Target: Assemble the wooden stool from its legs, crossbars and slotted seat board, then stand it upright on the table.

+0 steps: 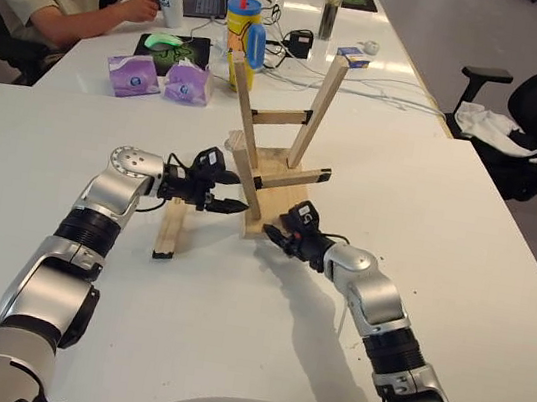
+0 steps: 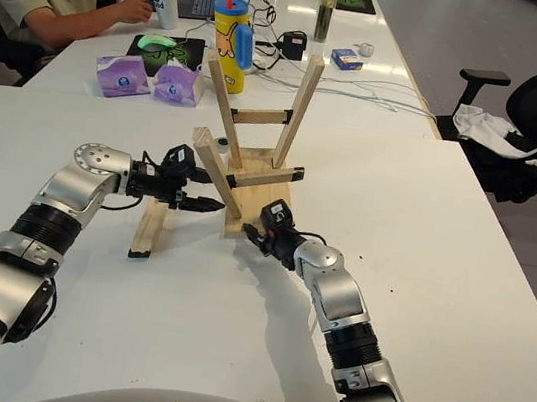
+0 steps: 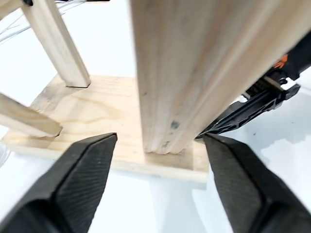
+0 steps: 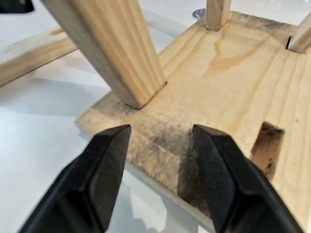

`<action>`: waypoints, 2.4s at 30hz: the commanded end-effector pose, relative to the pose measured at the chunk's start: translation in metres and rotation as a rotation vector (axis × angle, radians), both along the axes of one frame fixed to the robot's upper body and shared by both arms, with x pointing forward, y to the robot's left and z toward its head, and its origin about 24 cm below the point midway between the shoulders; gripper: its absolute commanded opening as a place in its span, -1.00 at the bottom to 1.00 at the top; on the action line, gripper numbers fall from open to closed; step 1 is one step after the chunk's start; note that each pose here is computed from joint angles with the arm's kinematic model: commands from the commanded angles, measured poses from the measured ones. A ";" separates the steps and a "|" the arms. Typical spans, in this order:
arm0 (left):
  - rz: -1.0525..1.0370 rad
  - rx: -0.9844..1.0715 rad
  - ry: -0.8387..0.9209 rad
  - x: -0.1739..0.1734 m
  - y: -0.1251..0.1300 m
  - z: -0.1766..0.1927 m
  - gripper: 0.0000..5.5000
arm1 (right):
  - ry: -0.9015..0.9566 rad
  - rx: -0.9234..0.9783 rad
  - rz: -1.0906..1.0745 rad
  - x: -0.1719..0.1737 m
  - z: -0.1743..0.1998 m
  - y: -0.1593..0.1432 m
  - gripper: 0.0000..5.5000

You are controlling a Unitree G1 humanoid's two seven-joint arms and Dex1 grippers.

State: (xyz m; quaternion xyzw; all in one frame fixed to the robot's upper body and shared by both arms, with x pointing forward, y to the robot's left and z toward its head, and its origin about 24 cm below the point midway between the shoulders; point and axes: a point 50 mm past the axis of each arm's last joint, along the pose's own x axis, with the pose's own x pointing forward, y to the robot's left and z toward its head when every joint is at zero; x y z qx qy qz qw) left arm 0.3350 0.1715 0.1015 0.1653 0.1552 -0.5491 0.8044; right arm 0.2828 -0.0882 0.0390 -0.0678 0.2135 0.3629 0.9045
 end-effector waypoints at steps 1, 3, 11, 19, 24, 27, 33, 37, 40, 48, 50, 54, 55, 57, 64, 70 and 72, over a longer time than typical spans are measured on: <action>0.121 0.042 0.008 -0.024 0.036 -0.001 0.46 | 0.272 -0.118 -0.003 -0.031 -0.048 -0.008 -0.15; 0.243 0.041 -0.004 -0.041 0.052 -0.004 0.56 | 0.302 -0.113 0.019 -0.040 -0.051 -0.004 -0.15; 0.866 -0.012 -0.043 -0.093 0.045 -0.015 0.96 | 0.292 -0.029 -0.019 -0.057 -0.044 0.002 -0.15; 1.135 0.007 0.078 -0.111 0.023 -0.051 0.96 | -0.021 0.197 -0.057 -0.033 0.011 -0.002 -0.15; 1.188 -0.027 0.136 -0.115 0.018 -0.064 0.83 | -0.139 0.269 -0.040 -0.027 0.042 -0.025 -0.15; 1.201 -0.016 0.147 -0.116 0.019 -0.071 0.65 | -0.125 0.266 -0.079 -0.018 0.045 -0.047 -0.15; 1.196 -0.020 0.146 -0.112 0.017 -0.073 0.33 | -0.050 0.167 -0.115 -0.003 0.020 -0.074 -0.15; 1.232 -0.129 0.068 -0.096 0.022 -0.055 0.11 | -0.004 0.115 -0.076 0.000 0.002 -0.077 -0.15; 1.234 -0.152 0.038 -0.087 0.028 -0.049 -0.05 | 0.025 0.111 -0.033 -0.002 -0.005 -0.078 -0.15; 1.242 -0.200 -0.050 -0.062 0.042 -0.027 -0.51 | 0.092 0.095 0.053 -0.013 -0.021 -0.065 -0.15; 1.213 -0.198 -0.048 -0.067 0.037 -0.024 -0.62 | 0.079 0.111 0.032 -0.011 -0.019 -0.065 -0.15; 1.177 -0.162 -0.079 -0.077 0.021 -0.014 -0.76 | 0.046 0.135 -0.024 -0.009 -0.015 -0.070 -0.15; 1.174 -0.160 -0.071 -0.079 0.017 -0.013 -0.72 | 0.035 0.149 -0.045 -0.008 -0.013 -0.071 -0.15; 1.168 -0.145 -0.065 -0.085 0.012 -0.016 -0.64 | 0.009 0.186 -0.079 -0.006 -0.005 -0.074 -0.15; 1.237 -0.113 -0.021 -0.102 0.008 -0.030 -0.27 | 0.035 0.205 -0.067 -0.011 0.002 -0.083 -0.15; 1.277 -0.094 0.013 -0.107 0.007 -0.041 0.02 | 0.040 0.156 0.065 -0.012 0.000 -0.083 -0.15; 1.276 -0.086 0.029 -0.108 0.006 -0.044 0.09 | 0.031 0.143 0.103 -0.012 -0.001 -0.080 -0.15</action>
